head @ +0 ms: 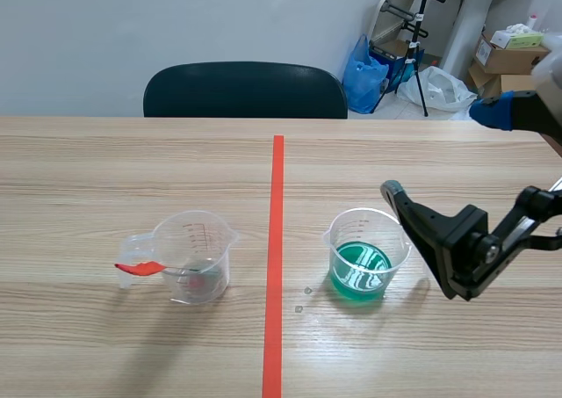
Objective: Do the redox reaction experiment
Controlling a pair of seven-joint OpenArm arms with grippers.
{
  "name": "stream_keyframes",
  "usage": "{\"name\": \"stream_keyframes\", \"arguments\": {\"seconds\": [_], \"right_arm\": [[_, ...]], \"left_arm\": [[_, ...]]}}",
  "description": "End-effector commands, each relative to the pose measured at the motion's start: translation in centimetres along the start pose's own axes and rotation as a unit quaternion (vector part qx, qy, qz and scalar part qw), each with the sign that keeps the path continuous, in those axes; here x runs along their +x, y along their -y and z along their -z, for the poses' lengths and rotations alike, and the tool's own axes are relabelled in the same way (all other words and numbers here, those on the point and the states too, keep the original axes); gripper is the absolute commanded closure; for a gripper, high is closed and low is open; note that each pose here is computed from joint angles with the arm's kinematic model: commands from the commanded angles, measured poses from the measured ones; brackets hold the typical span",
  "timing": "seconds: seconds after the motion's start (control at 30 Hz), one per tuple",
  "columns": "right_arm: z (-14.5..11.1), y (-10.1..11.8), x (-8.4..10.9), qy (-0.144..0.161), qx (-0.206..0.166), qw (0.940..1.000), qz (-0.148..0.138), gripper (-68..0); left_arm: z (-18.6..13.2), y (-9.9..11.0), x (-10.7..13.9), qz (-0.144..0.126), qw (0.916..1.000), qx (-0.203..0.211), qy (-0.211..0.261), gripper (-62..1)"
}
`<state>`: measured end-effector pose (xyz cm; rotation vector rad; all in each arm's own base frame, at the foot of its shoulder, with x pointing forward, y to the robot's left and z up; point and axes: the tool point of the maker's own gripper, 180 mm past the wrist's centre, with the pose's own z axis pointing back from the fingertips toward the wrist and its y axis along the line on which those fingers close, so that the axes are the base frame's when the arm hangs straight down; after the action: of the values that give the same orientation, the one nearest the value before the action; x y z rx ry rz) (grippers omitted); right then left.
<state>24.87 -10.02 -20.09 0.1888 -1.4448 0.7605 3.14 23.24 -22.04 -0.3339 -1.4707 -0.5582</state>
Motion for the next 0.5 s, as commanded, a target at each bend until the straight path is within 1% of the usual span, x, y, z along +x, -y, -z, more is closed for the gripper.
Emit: {"name": "stream_keyframes", "arguments": {"seconds": [0.0, 0.47], "right_arm": [[0.13, 0.26, 0.93, 0.019, -0.002, 0.9998, 0.005, -67.9], [0.13, 0.21, 0.92, 0.019, -0.001, 0.9998, 0.005, -67.9]], "left_arm": [[1.24, -2.28, 0.7, 0.042, 0.9905, 0.114, 0.064, -62.3], [1.26, -2.31, 0.63, 0.042, 0.9906, 0.114, 0.063, -62.3]]}}
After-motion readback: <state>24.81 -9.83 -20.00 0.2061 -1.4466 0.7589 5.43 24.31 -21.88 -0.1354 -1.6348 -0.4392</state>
